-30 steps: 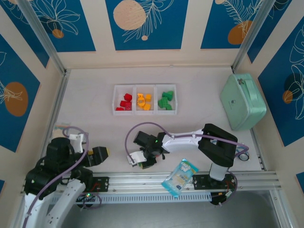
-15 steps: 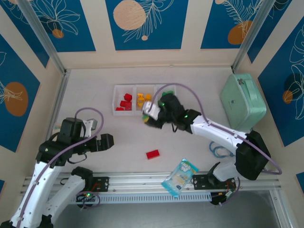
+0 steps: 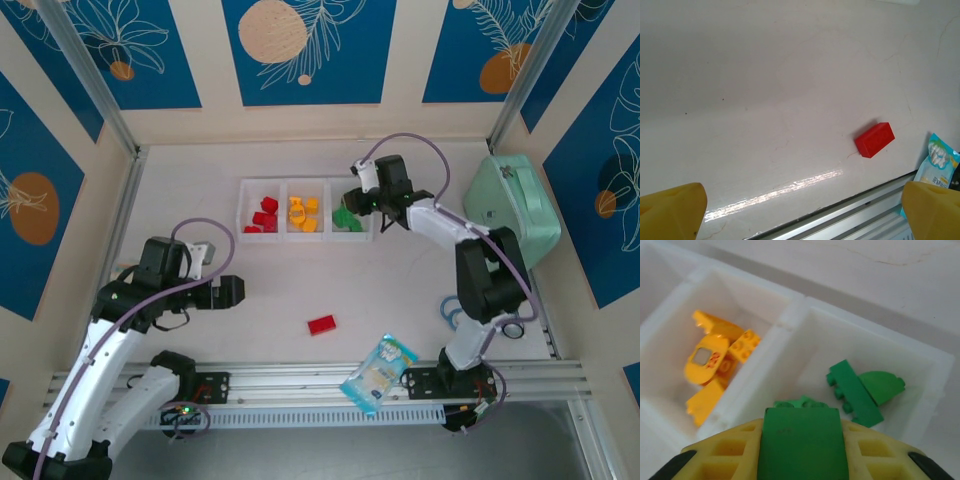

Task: Sort the legos into containers by color
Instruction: Place the lego in the container.

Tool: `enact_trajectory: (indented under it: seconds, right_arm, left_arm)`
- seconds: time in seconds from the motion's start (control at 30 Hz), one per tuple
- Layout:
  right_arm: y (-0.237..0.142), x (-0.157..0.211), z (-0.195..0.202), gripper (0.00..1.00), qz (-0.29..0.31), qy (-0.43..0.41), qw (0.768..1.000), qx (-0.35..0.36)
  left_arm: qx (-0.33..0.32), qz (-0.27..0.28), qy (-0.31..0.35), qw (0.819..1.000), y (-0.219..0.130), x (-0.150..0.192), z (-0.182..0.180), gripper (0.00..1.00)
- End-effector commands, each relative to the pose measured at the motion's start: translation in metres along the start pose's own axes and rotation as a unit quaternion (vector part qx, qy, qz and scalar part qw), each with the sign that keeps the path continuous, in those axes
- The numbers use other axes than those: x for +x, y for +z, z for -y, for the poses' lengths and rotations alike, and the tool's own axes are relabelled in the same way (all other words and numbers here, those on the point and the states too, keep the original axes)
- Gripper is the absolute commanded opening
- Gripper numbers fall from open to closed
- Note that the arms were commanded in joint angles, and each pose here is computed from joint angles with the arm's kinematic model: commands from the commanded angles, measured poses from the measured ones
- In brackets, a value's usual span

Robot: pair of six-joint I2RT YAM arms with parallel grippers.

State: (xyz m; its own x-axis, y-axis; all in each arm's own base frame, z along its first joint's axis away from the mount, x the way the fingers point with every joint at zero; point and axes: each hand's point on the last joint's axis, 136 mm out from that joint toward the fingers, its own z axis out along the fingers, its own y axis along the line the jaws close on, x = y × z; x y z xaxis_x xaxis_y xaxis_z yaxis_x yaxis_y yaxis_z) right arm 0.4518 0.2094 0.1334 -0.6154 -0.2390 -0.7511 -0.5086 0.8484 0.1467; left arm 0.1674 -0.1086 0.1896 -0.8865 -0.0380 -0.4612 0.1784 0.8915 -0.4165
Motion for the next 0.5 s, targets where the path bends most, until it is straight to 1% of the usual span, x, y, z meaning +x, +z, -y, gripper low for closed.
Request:
enact_trajectory:
  seconds: [0.0, 0.1, 0.13, 0.23, 0.27, 0.33, 0.47]
  right_arm:
    - [0.017, -0.016, -0.012, 0.24, -0.003, 0.025, 0.999, -0.036]
    - [0.034, -0.013, -0.010, 0.29, -0.015, 0.032, 0.999, -0.025]
    - [0.038, -0.012, -0.009, 0.36, -0.020, 0.035, 0.999, -0.019]
    - [0.043, -0.010, -0.006, 0.62, -0.037, 0.056, 0.998, 0.000]
    - [0.043, -0.010, -0.004, 0.67, -0.042, 0.067, 0.997, 0.012]
    - [0.038, -0.010, -0.003, 0.70, -0.048, 0.084, 0.995, 0.018]
    - [0.014, -0.014, -0.004, 0.82, -0.043, 0.116, 0.992, 0.034]
  left_arm:
    - [-0.012, 0.012, 0.012, 1.000, 0.000, -0.004, -0.004, 0.99]
    - [-0.001, 0.010, 0.017, 1.000, 0.000, -0.003, 0.000, 0.99]
    - [0.006, 0.009, 0.019, 1.000, 0.000, -0.002, 0.002, 1.00]
    - [0.032, 0.012, 0.030, 0.999, -0.001, -0.001, 0.011, 0.99]
    - [0.035, 0.016, 0.033, 0.999, -0.002, -0.002, 0.012, 0.99]
    - [0.035, 0.019, 0.033, 0.999, -0.003, -0.002, 0.013, 0.99]
    - [0.040, 0.014, 0.036, 0.998, -0.002, -0.002, 0.015, 0.99]
